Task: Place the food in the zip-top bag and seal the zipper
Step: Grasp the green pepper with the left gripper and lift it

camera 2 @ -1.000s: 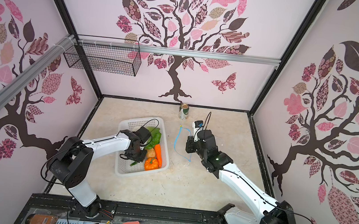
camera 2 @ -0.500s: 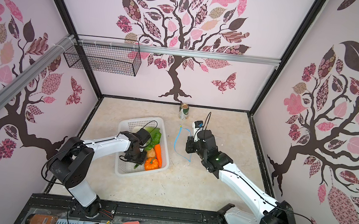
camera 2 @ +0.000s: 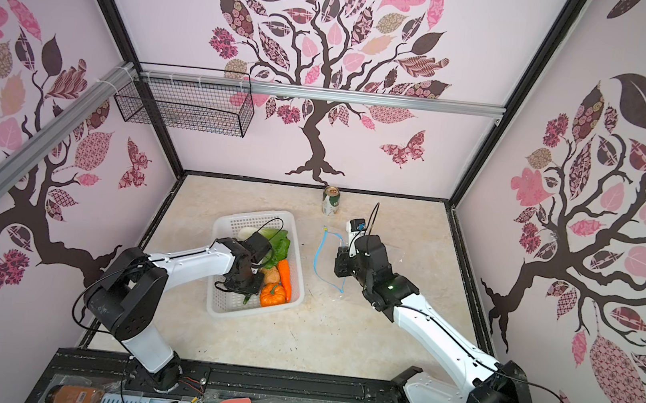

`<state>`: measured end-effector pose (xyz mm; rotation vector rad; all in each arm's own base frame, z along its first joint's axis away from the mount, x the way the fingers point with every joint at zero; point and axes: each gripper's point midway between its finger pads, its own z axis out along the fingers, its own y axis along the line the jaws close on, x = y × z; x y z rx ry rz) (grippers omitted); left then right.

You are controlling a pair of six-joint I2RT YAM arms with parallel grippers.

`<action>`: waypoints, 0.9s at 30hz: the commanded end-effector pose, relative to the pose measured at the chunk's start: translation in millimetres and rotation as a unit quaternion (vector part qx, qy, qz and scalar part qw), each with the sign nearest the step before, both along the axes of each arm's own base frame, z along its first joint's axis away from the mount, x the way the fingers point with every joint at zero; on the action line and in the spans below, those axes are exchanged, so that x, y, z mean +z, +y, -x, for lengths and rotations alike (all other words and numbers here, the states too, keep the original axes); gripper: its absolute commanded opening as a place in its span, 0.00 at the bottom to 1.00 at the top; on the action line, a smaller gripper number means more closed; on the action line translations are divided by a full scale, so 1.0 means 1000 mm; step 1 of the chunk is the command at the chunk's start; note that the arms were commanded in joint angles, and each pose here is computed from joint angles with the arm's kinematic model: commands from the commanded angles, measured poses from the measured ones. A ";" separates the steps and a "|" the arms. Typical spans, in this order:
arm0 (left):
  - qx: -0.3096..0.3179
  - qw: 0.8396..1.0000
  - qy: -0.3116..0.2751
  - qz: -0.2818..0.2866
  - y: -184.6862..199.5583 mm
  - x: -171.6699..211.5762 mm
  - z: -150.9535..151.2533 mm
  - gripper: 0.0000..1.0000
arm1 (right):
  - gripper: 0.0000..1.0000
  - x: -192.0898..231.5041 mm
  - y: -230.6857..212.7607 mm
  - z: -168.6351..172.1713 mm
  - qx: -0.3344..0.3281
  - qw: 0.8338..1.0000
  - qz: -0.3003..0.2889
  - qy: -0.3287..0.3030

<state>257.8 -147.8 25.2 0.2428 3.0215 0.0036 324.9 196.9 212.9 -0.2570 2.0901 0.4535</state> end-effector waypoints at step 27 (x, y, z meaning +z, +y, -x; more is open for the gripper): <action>0.004 0.950 -0.215 0.226 -0.048 0.150 -0.033 0.05 | 0.00 0.016 0.009 0.001 0.013 0.999 -0.040 -0.003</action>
